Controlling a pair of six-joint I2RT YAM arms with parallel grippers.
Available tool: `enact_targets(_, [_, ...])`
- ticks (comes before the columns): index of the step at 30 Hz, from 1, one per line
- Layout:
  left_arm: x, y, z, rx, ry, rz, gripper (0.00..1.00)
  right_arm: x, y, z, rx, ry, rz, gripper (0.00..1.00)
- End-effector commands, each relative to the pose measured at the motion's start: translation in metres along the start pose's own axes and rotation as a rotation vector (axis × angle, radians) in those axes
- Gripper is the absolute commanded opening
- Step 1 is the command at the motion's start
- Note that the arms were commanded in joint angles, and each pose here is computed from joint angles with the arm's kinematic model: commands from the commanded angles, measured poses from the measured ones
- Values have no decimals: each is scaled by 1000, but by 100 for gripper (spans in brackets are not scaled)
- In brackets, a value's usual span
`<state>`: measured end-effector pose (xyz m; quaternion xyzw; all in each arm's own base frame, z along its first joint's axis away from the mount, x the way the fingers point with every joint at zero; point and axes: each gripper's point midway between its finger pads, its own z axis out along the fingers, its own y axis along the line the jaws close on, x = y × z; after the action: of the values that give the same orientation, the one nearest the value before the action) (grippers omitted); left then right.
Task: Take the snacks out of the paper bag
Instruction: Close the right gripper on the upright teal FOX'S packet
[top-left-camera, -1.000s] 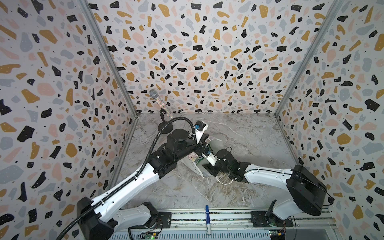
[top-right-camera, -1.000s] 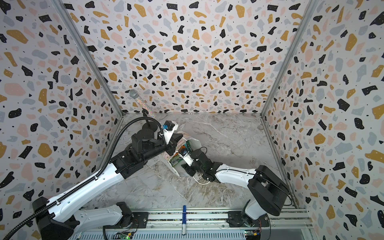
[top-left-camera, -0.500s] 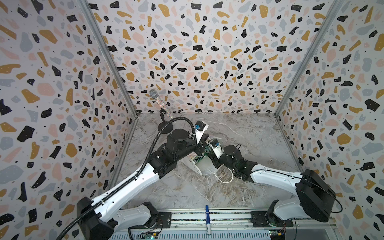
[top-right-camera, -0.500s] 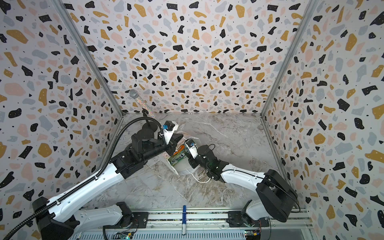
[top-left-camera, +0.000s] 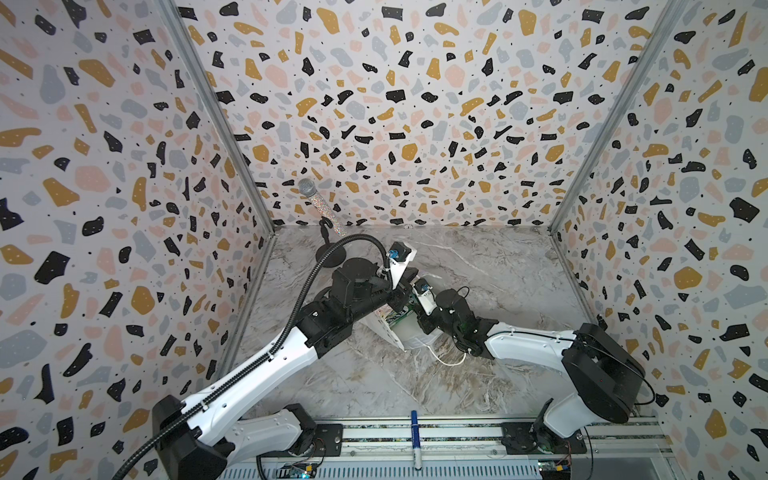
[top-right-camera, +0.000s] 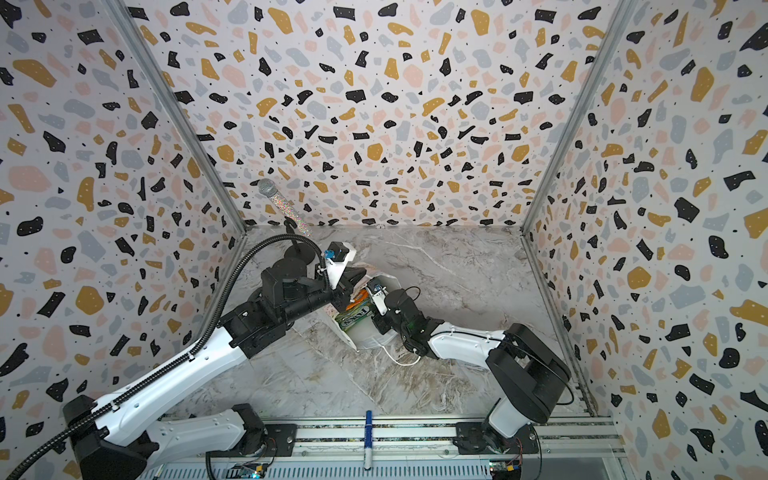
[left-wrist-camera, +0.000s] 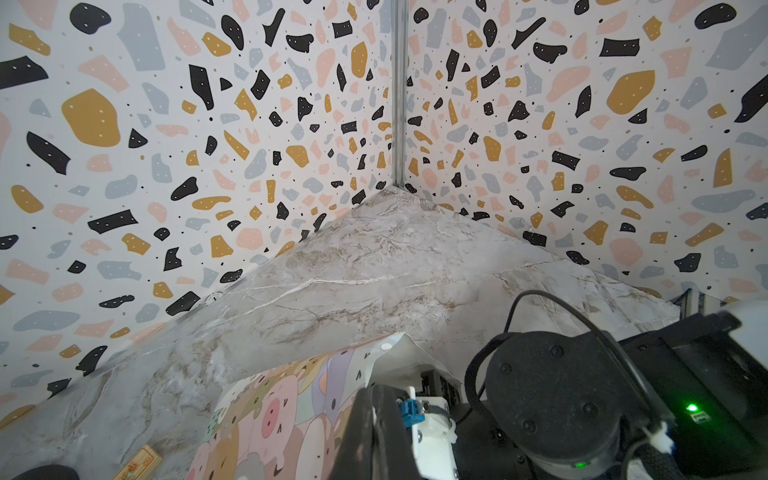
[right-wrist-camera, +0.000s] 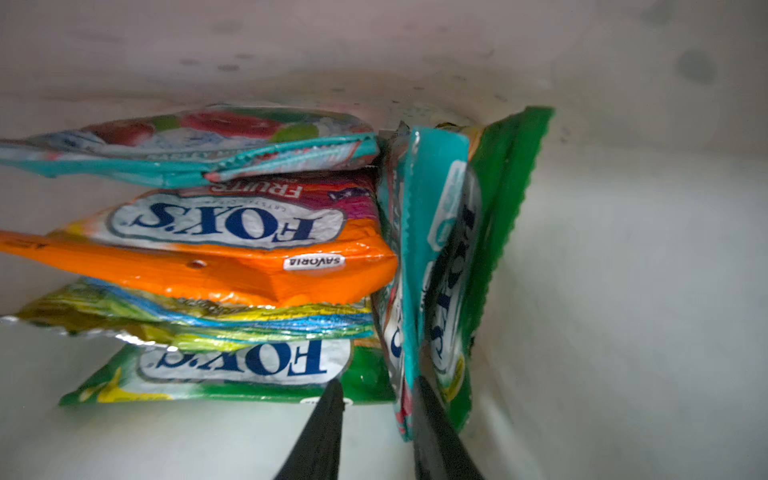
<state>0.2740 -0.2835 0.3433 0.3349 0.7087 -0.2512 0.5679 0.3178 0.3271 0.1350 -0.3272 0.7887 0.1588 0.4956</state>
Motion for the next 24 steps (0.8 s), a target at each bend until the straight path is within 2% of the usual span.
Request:
enact_targets(1, [-21, -1, -9, 9, -81, 19, 0, -19, -9, 5, 58, -43, 8, 31])
enact_targets(8, [-20, -3, -9, 16, -82, 16, 0, -10, -14, 17, 99, -26, 8, 27])
enact_targets(18, [-20, -2, -8, 14, -80, 14, 0, -1, -16, 36, 118, 11, 1, 29])
enact_targets(23, [-17, 7, -8, -37, -77, 3, 0, -2, -12, 36, 94, 12, -2, 0])
enact_targets(24, [-17, 9, -8, -50, -78, -1, 0, -4, -10, 33, 84, 7, 0, 0])
